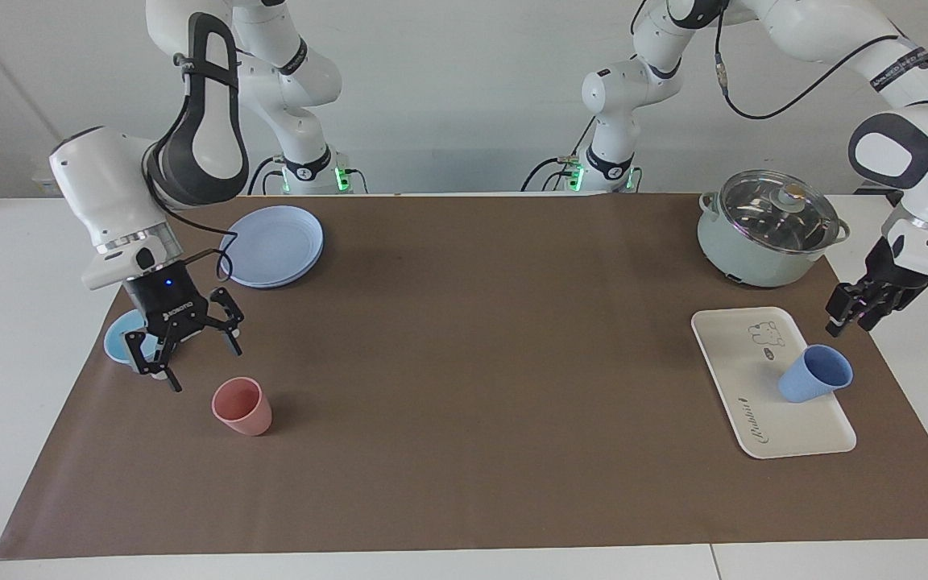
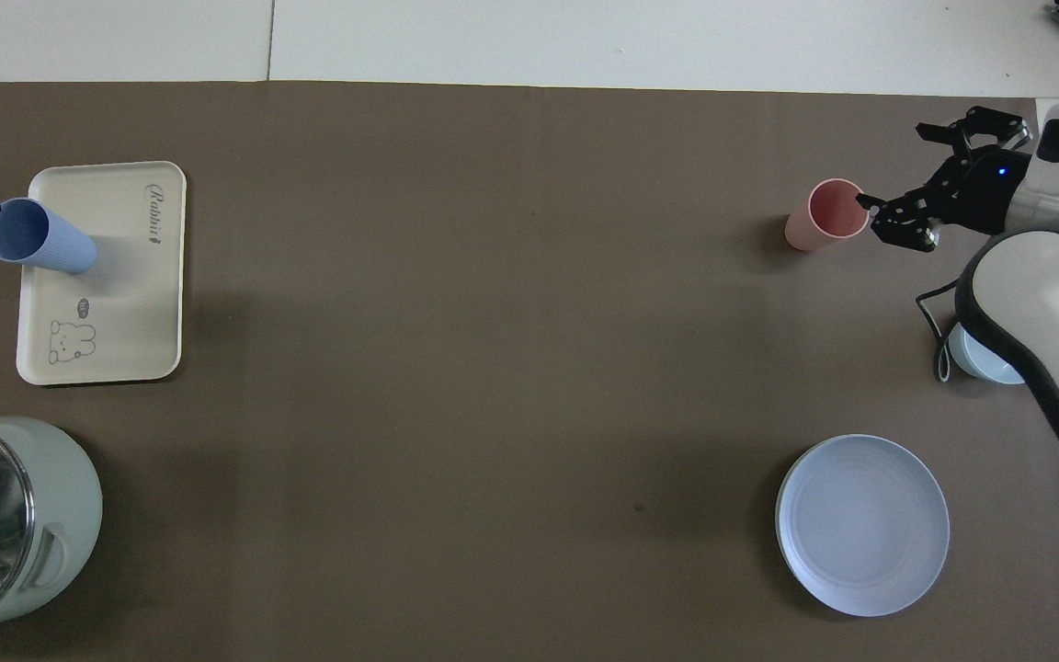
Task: Place cup on tray
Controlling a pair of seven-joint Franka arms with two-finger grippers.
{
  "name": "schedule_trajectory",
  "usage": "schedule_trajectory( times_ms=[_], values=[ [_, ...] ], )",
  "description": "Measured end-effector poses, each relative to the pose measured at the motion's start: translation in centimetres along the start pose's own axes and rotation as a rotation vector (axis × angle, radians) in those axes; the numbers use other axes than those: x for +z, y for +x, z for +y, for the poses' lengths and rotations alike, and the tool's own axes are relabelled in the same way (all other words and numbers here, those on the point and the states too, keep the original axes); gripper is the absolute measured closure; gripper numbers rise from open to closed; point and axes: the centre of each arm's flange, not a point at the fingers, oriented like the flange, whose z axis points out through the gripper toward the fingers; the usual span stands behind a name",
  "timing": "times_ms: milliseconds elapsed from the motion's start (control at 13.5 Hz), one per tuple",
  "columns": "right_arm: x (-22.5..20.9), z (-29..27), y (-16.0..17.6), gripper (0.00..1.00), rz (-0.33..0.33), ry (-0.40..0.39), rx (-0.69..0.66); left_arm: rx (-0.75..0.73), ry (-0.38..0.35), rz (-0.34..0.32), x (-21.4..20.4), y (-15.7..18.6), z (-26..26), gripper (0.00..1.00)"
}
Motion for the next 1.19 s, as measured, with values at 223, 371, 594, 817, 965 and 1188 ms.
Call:
schedule_trajectory(
  times_ms=[223,371,594,817,965,1188],
  values=[
    [-3.0,-1.3,1.3,0.0,-0.18,0.003,0.11,0.094,0.031,-0.091,-2.5,-0.3,4.9,0.36],
    [-4.7,-2.4,1.7,0.0,-0.292,-0.019,0.246,0.142,0.049,-0.1,-4.7,-0.8,7.7,0.36],
    [-5.8,-4.2,2.0,0.0,-0.424,-0.03,0.521,0.175,0.06,-0.114,-8.0,-2.5,9.7,0.35],
    [-8.9,-4.5,3.6,0.0,-0.525,-0.054,0.806,0.2,0.058,-0.14,-8.4,-3.2,11.3,0.22],
    [-11.4,-4.3,4.3,0.0,-0.575,-0.054,0.887,0.226,0.055,-0.158,-8.3,-3.6,13.2,0.16],
    [-15.9,-3.9,5.3,0.0,-0.649,-0.035,0.93,0.194,0.05,-0.162,-8.5,-4.0,15.3,0.0]
  ],
)
